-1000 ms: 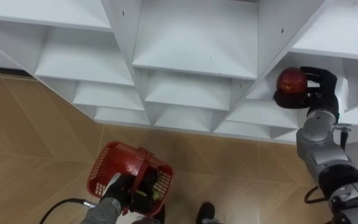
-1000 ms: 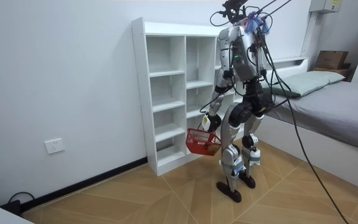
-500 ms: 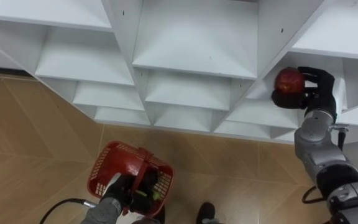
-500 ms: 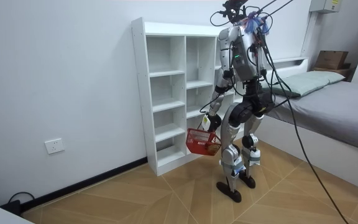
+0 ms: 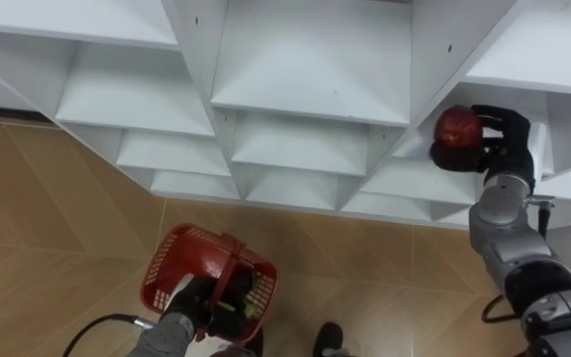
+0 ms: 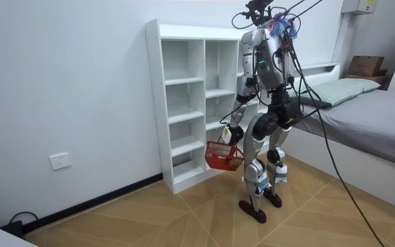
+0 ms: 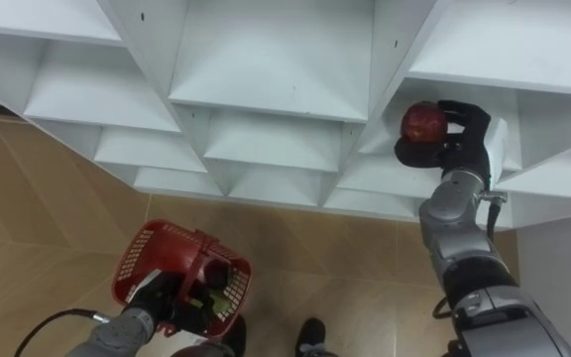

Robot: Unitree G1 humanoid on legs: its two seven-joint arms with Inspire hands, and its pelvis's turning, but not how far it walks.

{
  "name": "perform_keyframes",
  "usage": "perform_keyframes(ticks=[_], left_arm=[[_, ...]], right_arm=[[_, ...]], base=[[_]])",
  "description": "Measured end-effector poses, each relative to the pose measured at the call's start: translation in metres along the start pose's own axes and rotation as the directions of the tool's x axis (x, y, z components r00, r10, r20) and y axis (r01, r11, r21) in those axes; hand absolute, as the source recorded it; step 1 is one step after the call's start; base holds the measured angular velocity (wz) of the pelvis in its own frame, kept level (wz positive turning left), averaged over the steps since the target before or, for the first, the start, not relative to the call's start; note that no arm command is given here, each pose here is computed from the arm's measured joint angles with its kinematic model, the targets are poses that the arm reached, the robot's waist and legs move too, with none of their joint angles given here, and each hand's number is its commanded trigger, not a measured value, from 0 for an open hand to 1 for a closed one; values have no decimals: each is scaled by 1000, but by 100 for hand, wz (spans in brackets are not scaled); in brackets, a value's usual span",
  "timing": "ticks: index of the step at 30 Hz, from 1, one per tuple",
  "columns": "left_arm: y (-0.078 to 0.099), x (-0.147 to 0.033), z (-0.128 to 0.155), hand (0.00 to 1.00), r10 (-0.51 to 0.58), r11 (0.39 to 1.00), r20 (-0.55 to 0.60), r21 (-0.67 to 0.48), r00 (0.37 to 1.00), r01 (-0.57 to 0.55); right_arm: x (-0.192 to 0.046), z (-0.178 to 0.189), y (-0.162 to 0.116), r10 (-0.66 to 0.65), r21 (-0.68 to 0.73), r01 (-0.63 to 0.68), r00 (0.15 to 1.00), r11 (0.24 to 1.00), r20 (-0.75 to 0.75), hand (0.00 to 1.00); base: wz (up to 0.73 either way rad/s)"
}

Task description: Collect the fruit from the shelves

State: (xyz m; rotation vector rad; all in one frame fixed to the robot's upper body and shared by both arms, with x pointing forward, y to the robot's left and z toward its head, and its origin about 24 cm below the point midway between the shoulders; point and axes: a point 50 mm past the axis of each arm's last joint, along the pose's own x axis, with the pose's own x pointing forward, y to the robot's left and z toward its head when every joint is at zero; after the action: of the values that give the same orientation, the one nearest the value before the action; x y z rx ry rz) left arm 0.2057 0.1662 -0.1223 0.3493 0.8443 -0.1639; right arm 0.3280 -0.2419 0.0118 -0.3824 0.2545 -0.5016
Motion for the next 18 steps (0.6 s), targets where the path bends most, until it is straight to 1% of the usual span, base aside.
perform_keyframes(ticks=[12, 15, 18], left_arm=[[5, 0, -4, 100, 6, 1000, -14, -2, 1000, -6], [8, 0, -4, 100, 1, 1000, -5, -10, 1000, -1], [10, -3, -10, 100, -1, 1000, -10, -16, 1000, 1]], right_arm=[[-6, -12, 7, 89, -40, -90, 996, 995, -21, 100], [-7, -9, 8, 106, -34, -106, 994, 994, -5, 100], [-14, -16, 9, 132, -28, -132, 991, 991, -2, 100]], base=[[0], [0], [1]])
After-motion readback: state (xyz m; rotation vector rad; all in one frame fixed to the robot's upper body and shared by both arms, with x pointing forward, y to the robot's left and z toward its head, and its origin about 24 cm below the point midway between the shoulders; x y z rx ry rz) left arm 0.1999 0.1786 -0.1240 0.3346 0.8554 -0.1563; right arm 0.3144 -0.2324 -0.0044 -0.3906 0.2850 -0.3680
